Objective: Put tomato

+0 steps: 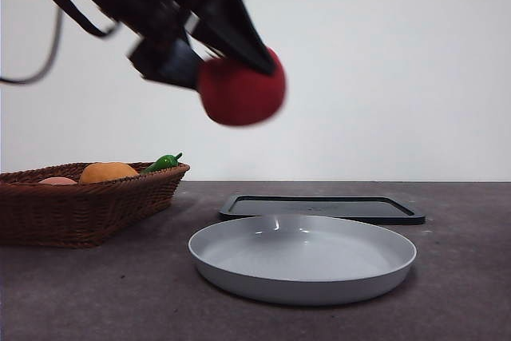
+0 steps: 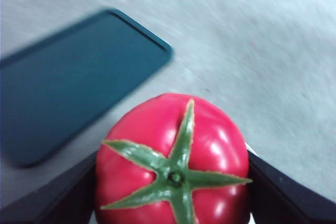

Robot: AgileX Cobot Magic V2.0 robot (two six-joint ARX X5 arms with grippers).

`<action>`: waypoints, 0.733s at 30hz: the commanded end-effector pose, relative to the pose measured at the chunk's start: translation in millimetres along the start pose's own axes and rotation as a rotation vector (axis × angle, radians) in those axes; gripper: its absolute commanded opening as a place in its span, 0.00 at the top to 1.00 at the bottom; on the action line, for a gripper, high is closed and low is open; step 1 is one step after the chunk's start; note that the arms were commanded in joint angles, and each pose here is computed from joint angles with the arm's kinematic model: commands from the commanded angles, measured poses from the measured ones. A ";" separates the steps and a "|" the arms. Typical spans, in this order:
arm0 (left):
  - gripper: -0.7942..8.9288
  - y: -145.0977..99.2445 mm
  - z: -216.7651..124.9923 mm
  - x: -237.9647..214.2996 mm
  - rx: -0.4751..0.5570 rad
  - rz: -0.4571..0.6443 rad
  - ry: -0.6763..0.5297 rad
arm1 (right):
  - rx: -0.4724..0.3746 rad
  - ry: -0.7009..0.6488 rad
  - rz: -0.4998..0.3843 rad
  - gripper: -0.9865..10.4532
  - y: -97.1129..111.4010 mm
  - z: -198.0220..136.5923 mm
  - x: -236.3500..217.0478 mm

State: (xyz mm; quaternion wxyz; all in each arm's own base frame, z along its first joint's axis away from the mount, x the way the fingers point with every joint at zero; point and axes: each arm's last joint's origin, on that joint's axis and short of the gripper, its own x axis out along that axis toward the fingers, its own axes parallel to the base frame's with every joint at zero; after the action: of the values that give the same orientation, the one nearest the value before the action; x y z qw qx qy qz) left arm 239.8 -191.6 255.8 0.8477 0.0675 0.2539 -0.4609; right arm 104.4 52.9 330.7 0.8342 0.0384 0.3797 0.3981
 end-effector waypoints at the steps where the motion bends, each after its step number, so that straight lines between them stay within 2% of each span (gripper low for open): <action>1: 0.58 -4.3 -4.0 20.9 0.008 -0.027 0.027 | -0.020 -0.013 0.003 0.51 2.1 4.4 -2.4; 9: 0.58 -10.5 -32.2 64.3 0.003 -0.075 0.141 | -0.018 -0.011 0.003 0.51 2.1 4.2 -2.4; 19: 0.56 -10.3 -54.3 86.0 -0.012 -0.091 0.233 | -0.018 -0.011 0.003 0.51 2.1 4.2 -2.4; 20: 0.53 -10.6 -54.3 86.1 -0.012 -0.091 0.233 | -0.019 -0.011 0.003 0.51 2.1 4.2 -2.4; 22: 0.42 -11.4 -54.4 86.3 -0.016 -0.093 0.234 | -0.019 -0.011 0.003 0.51 2.1 4.2 -2.4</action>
State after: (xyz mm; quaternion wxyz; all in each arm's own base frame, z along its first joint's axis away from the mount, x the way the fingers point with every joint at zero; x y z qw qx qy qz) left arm 248.6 -237.0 168.7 0.7926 0.0998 0.3596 -0.4822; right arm 104.4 52.9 330.7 0.8341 0.0384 0.3799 0.3981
